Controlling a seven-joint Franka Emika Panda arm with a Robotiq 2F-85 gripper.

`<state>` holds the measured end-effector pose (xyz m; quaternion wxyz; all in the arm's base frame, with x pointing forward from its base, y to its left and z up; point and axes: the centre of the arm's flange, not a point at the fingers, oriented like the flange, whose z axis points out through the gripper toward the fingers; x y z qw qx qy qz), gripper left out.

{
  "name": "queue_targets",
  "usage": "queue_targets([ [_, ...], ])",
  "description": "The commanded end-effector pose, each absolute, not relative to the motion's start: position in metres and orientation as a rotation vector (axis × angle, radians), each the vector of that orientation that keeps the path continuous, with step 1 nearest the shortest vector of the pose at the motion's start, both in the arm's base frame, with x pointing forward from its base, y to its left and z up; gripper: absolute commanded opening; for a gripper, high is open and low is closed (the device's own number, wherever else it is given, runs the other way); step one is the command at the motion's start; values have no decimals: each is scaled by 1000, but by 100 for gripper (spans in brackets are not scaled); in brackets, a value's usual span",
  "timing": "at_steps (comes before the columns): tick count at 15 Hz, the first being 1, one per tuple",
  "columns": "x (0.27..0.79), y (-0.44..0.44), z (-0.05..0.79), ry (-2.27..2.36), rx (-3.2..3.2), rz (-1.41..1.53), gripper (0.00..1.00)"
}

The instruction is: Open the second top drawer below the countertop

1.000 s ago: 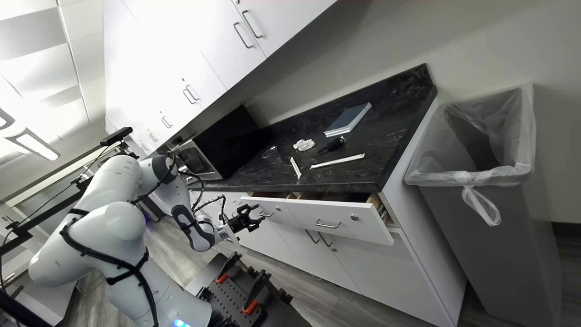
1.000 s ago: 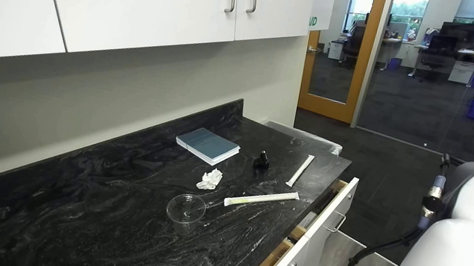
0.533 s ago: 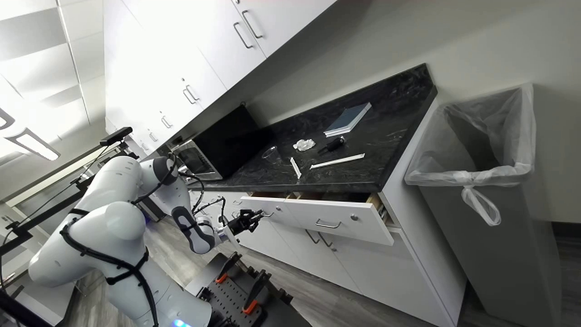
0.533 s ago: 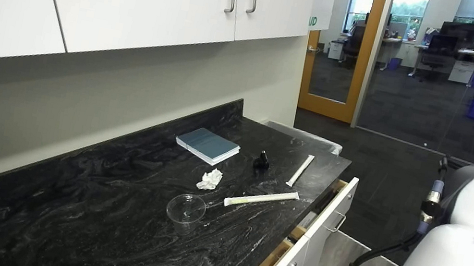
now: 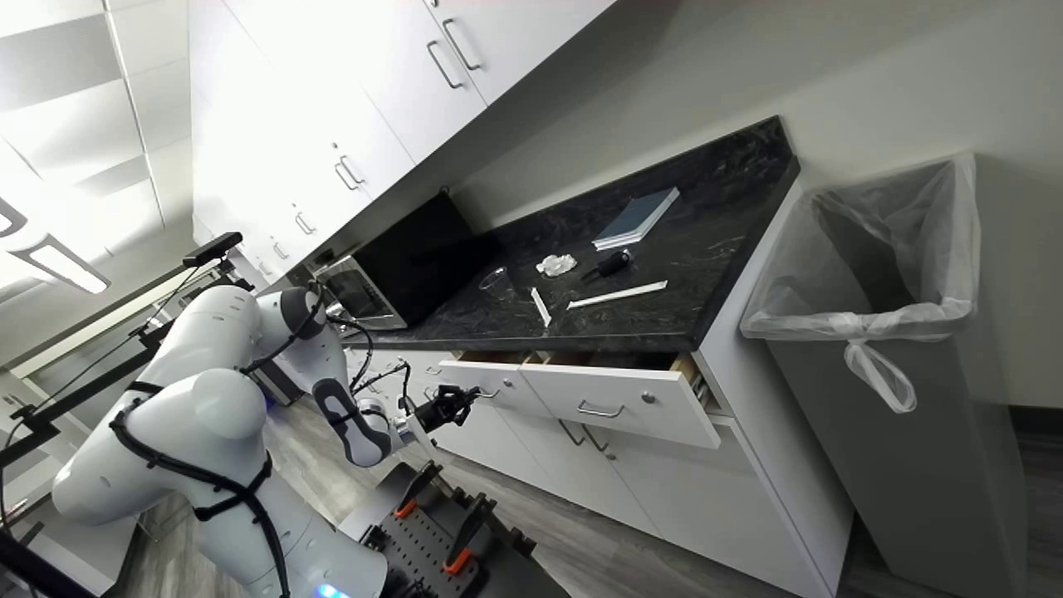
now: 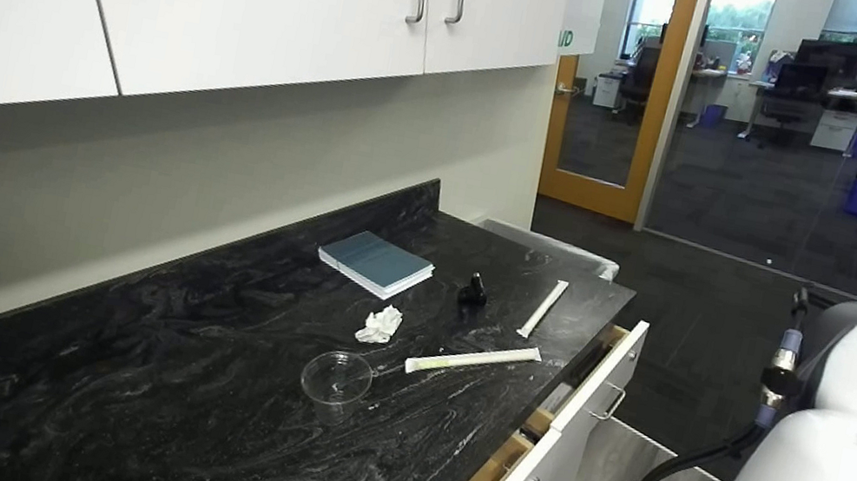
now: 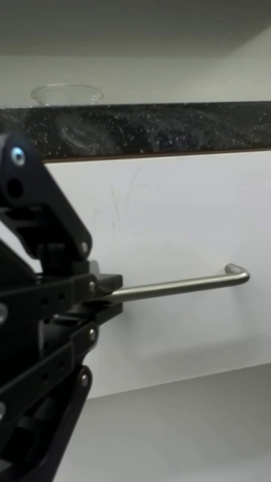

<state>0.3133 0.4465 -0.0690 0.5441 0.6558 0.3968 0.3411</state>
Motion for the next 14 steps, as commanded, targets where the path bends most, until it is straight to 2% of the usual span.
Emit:
queue_targets([
  [1,274,446,-73,961,1584,802,3],
  [14,166,445,-95,962,1621,813,3],
])
